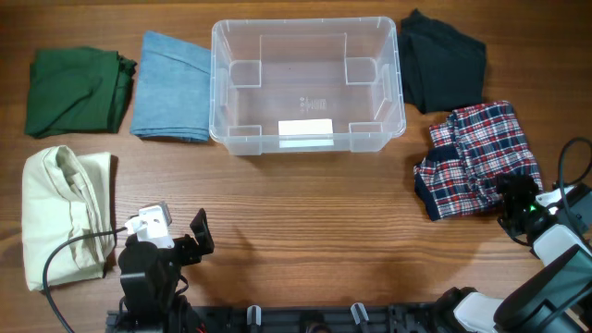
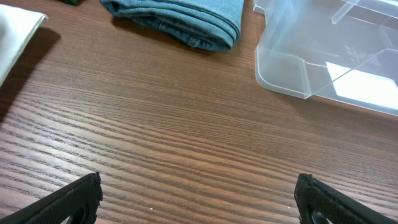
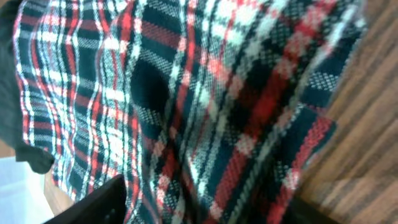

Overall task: Pack container
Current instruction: 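Lower the right gripper and pinch the plaid garment's near edge, then lift the plaid garment with the right gripper off the table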

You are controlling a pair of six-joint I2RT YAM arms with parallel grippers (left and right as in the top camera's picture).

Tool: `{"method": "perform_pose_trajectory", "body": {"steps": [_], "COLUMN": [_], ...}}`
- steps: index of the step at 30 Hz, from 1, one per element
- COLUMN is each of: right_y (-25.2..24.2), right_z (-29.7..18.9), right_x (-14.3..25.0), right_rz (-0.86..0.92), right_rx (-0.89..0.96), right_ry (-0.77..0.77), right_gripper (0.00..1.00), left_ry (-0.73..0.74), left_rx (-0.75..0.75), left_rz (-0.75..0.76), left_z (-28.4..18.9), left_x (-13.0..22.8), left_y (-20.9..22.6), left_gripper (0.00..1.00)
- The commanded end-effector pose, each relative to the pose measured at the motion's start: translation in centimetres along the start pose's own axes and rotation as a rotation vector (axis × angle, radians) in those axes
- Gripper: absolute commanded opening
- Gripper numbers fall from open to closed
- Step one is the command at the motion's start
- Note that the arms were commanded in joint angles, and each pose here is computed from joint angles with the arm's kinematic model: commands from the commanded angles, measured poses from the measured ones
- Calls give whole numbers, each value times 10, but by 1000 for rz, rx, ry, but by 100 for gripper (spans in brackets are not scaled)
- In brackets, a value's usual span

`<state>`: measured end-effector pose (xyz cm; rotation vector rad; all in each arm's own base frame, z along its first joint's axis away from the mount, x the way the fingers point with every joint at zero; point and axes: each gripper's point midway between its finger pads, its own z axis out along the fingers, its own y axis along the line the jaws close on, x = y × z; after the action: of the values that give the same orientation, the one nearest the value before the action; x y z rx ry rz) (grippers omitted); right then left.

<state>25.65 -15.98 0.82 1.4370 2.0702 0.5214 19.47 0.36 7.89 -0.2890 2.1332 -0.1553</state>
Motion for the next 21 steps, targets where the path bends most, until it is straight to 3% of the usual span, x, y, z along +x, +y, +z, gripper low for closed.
{"method": "perform_pose_trajectory", "body": {"steps": [1, 15, 21], "right_y": [-32, -18, 2], "right_z": [12, 14, 13], "right_x": [51, 45, 43], "right_rz": [80, 41, -13], "right_rx": [78, 4, -104], "right_ry": [149, 137, 144], "right_gripper": [59, 7, 4], "left_ry": [6, 6, 6], "left_rx": [13, 13, 13], "left_rz": [-19, -19, -19], "left_z": [0, 0, 0], "left_x": [2, 2, 2], "left_y": [-2, -2, -2], "left_gripper": [100, 100, 100]}}
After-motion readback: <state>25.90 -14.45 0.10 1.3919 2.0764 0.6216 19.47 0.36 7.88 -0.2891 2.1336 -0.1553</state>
